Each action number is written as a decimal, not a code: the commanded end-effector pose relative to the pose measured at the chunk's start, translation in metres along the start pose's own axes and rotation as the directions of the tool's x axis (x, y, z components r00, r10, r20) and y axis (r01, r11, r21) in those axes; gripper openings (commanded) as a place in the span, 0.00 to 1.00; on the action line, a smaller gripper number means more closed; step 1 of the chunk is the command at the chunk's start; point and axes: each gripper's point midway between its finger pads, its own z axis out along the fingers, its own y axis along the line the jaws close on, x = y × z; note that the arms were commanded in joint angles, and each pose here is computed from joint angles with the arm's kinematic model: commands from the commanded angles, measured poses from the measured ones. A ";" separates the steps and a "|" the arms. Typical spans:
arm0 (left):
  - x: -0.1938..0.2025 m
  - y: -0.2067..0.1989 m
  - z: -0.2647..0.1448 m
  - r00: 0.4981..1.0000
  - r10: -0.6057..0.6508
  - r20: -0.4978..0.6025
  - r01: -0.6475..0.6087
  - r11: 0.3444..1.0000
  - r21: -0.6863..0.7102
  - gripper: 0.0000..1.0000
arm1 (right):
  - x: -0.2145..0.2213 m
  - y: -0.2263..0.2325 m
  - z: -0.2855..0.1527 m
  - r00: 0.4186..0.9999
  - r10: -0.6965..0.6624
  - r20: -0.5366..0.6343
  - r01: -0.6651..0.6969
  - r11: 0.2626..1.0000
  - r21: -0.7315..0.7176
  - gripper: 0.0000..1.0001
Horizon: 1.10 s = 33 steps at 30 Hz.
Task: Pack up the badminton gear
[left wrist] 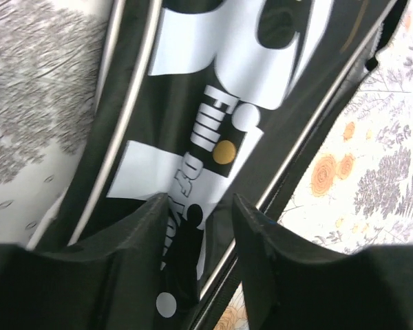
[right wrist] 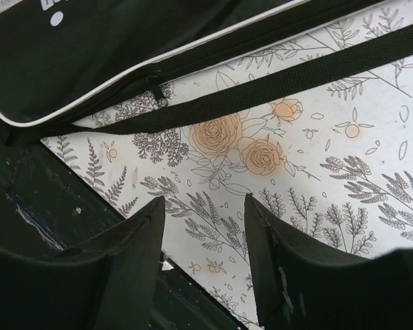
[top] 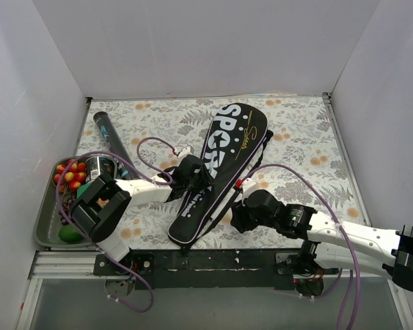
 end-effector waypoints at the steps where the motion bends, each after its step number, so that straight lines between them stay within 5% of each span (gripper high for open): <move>1: 0.061 0.079 0.002 0.967 0.103 -0.232 -0.158 0.960 -0.233 0.49 | -0.014 0.018 0.006 0.995 -0.097 0.024 0.099 0.991 -0.091 0.59; 7: 0.066 0.085 0.005 0.943 0.182 -0.277 -0.247 0.943 -0.222 0.60 | -0.017 0.034 0.014 0.980 -0.199 0.016 0.199 0.966 -0.165 0.59; 33: 0.063 0.105 -0.006 0.911 0.285 -0.300 -0.364 0.896 -0.255 0.56 | -0.031 0.050 0.072 0.940 -0.338 0.051 0.341 0.921 -0.186 0.55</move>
